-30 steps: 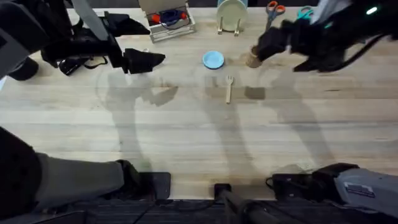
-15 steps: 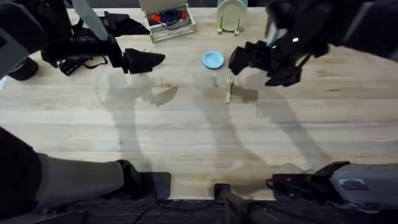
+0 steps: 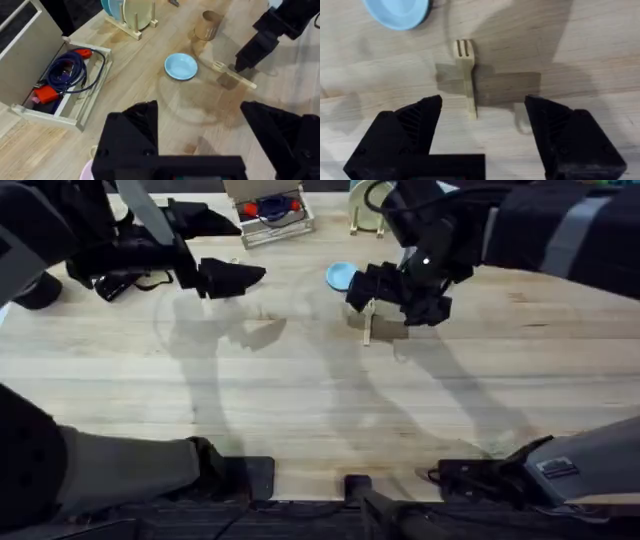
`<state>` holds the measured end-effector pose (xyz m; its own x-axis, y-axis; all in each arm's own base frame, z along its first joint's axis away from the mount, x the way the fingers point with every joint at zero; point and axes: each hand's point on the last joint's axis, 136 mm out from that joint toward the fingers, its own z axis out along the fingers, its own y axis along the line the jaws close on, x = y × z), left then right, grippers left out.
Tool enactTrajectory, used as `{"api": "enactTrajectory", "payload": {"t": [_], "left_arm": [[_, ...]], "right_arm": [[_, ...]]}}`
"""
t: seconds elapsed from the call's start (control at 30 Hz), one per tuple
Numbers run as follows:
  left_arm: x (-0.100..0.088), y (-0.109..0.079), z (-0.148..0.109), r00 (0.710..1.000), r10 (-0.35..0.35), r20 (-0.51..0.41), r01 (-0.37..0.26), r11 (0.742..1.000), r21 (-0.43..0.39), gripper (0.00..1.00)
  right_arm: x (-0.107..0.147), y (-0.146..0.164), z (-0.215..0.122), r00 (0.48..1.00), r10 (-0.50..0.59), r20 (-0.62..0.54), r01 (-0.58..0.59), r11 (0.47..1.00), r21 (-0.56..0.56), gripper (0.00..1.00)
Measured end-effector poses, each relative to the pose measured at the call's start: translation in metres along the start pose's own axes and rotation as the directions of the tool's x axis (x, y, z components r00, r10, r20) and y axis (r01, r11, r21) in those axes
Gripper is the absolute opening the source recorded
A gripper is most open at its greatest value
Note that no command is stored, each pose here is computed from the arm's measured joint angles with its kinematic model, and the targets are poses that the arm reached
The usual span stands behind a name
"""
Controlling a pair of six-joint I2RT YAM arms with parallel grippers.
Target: Pick up a utensil and set it on the pink plate, then put the other utensil in the container.
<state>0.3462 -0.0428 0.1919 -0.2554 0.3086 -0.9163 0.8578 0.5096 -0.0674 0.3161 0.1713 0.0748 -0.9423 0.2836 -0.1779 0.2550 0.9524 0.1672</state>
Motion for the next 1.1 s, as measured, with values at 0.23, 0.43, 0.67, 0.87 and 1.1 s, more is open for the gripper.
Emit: {"api": "enactTrajectory", "payload": {"t": [0.23,0.43,0.67,0.87,1.1], "left_arm": [[0.0,0.0,0.0,1.0,0.0,0.0,0.0,1.0,0.0,0.993],[0.0,0.0,0.0,1.0,0.0,0.0,0.0,1.0,0.0,0.993],[0.0,0.0,0.0,1.0,0.0,0.0,0.0,1.0,0.0,0.993],[0.0,0.0,0.0,1.0,0.0,0.0,0.0,1.0,0.0,0.993],[0.0,0.0,0.0,1.0,0.0,0.0,0.0,1.0,0.0,0.993]], "right_arm": [[0.0,0.0,0.013,1.0,-0.006,-0.015,0.006,1.0,0.015,0.995],[-0.002,0.002,0.02,1.0,-0.021,-0.014,0.021,1.0,0.014,0.995],[0.003,0.0,0.031,0.998,-0.04,-0.039,0.041,0.999,0.035,0.995],[0.003,-0.001,0.033,0.998,-0.048,-0.044,0.05,0.998,0.046,0.994],[0.003,-0.001,0.035,0.997,-0.052,-0.05,0.055,0.997,0.062,0.992]]}}
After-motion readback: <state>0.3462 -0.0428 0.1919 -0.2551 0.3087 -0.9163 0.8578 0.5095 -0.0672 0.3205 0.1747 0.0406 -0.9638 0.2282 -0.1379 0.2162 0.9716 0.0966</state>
